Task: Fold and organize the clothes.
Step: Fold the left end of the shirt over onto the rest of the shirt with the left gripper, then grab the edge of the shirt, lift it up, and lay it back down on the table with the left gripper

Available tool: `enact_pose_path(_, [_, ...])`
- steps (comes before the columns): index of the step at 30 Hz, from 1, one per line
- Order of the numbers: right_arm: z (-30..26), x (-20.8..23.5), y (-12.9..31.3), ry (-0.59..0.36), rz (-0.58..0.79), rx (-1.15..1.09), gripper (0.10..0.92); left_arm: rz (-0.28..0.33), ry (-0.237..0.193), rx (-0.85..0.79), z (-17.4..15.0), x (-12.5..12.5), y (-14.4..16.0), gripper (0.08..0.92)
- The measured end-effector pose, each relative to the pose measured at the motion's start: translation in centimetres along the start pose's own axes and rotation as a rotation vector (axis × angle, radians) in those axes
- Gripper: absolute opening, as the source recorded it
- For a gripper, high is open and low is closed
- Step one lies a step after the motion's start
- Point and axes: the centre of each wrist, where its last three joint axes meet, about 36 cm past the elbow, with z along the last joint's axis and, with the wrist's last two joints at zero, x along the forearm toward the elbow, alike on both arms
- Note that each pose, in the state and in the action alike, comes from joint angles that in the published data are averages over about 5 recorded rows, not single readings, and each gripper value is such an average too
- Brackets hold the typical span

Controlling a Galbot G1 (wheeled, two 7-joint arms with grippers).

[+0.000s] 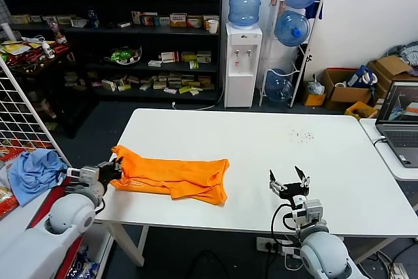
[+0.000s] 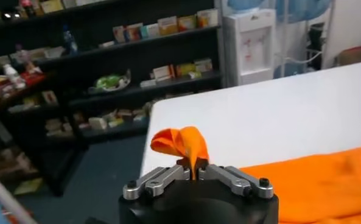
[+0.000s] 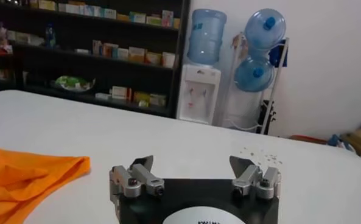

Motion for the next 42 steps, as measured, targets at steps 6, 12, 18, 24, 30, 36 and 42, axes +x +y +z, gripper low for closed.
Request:
enact_pose_path(6, [0.4,-0.5,0.1,-0.001,0.015,0.005,0.823,0.104,0.006,0.075,-1.2,1.1,-5.7,0.129])
enact_pose_path(12, [0.9,-0.9,0.0,0.005,0.028,0.009,0.823,0.199,0.012,0.153,-1.9,1.3,-11.3,0.129])
enact_pose_path(18, [1.4,-1.1,0.0,0.016,0.035,0.009,0.823,0.266,0.01,0.217,-2.6,1.0,-16.1,0.129])
enact_pose_path(24, [1.6,-1.2,0.2,0.02,0.033,0.009,0.823,0.32,0.012,0.268,-3.2,0.4,-20.4,0.129])
enact_pose_path(30, [1.6,-1.4,0.3,0.026,0.029,0.011,0.823,0.349,0.013,0.339,-3.2,-0.6,-23.6,0.196])
enact_pose_path(36, [1.6,-1.6,0.7,0.031,0.022,0.009,0.823,0.374,-0.013,0.417,-3.2,-1.1,-25.2,0.368])
enact_pose_path(42, [1.5,-1.7,1.0,0.037,0.014,0.009,0.823,0.382,-0.065,0.471,-3.1,-0.6,-24.8,0.541])
